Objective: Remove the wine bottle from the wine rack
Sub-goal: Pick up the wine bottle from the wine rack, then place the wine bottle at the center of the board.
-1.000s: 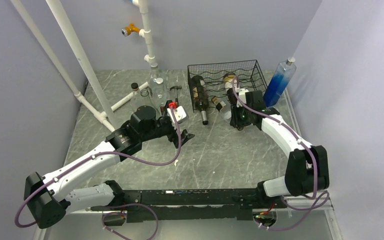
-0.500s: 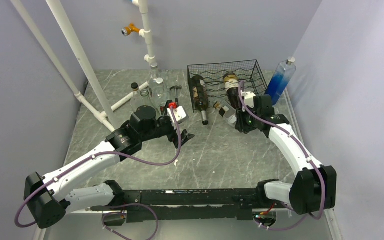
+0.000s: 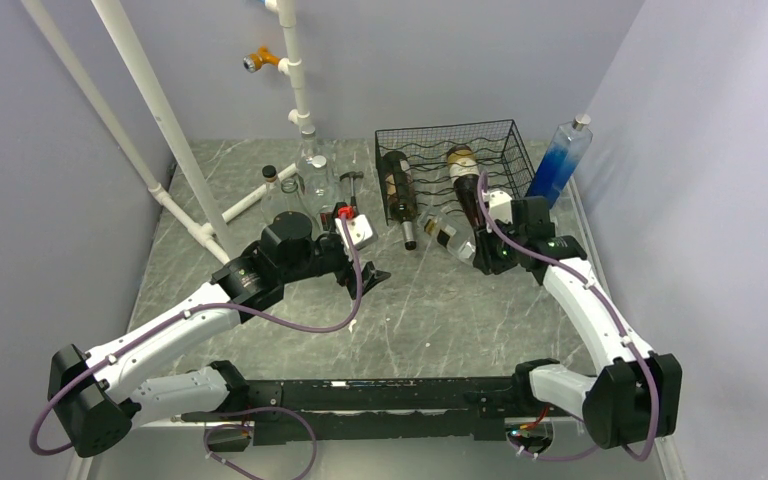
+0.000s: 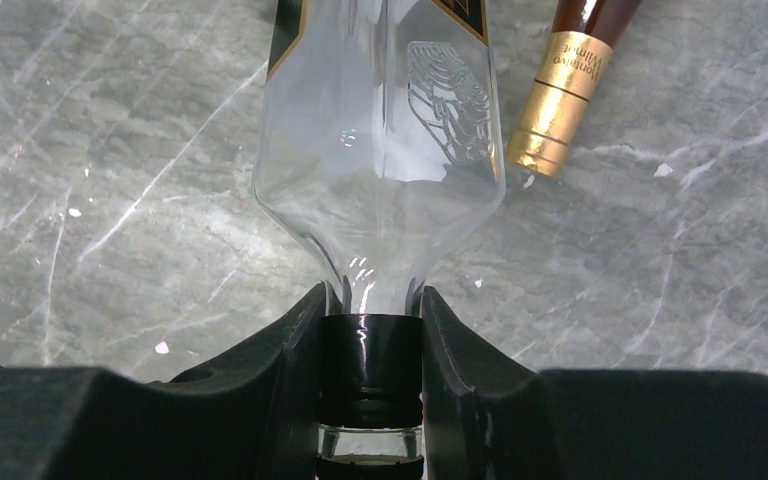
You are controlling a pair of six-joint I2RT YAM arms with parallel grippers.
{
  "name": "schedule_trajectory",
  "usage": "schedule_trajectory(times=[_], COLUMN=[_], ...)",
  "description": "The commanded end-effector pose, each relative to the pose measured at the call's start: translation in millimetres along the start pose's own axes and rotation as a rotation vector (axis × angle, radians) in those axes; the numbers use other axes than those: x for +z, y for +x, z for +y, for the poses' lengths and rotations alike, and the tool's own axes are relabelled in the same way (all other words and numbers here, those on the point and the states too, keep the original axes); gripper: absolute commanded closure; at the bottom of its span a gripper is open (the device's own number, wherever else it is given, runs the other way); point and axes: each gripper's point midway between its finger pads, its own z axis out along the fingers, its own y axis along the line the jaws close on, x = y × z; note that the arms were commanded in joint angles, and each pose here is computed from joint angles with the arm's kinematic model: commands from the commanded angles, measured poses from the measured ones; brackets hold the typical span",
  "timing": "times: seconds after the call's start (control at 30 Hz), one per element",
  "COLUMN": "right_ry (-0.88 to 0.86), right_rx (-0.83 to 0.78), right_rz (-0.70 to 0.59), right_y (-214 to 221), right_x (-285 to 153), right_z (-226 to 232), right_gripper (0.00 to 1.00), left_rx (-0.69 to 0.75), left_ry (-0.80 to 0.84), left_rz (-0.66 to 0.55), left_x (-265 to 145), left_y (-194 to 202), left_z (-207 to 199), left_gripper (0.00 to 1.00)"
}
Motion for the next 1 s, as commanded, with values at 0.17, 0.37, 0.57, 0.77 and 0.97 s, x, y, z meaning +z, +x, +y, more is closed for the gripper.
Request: schedule_trajectory(times=[0.17,0.37,0.57,0.77,0.97], right_ry=[-0.015,-0.014,0.007,0.014,-0.01], right_rx=[-0.093,-0.162,-0.251,-0.342,-0.434], right_rz=[-0.055,-0.03,-0.055,-0.051,-0.034], right_y=[-8,-3,-4,-3,-3], right_x=[-22,-35,-51,-63,-75], right_z=[6,6,4,3,6], right_gripper=[1.0,1.0,1.0,1.0,1.0], left_rx=[0.034,0.059,0.182,0.334,0.463], left_ry=[0.067,0.117,0.147,0.15,0.167], left_rz=[-0.05,-0.08,-0.082,-0.11,-0.133], left_x=[-2,1,12,22,44], left_y=[-7,-4,13,23,24], left_z=[-11,-22,-41,-55,-78], left_gripper=[0.01,0.01,0.01,0.0,0.0])
